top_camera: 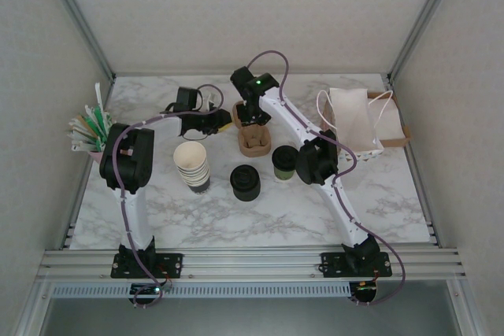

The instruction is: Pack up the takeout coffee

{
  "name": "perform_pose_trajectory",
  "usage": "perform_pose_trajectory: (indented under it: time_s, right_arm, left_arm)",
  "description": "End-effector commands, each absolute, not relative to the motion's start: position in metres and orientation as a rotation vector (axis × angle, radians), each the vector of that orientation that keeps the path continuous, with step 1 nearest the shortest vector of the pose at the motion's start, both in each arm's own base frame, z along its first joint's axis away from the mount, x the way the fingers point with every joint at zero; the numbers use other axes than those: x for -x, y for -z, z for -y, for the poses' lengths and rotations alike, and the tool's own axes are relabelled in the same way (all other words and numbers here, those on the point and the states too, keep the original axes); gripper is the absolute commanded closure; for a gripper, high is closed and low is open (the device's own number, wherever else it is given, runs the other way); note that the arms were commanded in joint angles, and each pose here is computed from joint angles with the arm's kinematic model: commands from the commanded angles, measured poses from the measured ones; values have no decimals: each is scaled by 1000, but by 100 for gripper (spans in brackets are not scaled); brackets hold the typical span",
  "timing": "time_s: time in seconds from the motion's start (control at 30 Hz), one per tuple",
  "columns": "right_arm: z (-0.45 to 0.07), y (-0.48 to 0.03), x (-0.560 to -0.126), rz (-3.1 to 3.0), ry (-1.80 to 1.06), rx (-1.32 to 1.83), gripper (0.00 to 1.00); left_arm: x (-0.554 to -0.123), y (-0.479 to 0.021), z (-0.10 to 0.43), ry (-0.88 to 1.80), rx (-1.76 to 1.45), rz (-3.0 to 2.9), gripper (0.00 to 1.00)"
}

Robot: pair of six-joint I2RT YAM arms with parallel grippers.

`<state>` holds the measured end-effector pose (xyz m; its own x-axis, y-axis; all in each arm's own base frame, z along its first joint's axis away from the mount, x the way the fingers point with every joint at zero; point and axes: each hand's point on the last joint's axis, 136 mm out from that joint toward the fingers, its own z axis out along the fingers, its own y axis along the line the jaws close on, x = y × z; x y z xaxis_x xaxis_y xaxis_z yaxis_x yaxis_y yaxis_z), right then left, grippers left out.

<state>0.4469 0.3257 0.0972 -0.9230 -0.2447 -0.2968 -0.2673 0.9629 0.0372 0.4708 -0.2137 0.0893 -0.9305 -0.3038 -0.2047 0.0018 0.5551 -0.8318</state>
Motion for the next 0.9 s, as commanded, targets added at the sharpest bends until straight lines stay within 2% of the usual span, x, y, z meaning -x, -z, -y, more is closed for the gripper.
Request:
perform_pose_trajectory:
  time_s: [0.0,0.87]
  right_arm:
    - [-324,-113,-449,-2805,-153,347,75]
    - [-322,-139,-447,-2782,-239,316,78]
  left_arm:
    - [-469,-85,221,1378,231,-2457,73]
    - [-471,-88,220,1459,258,-2410,75]
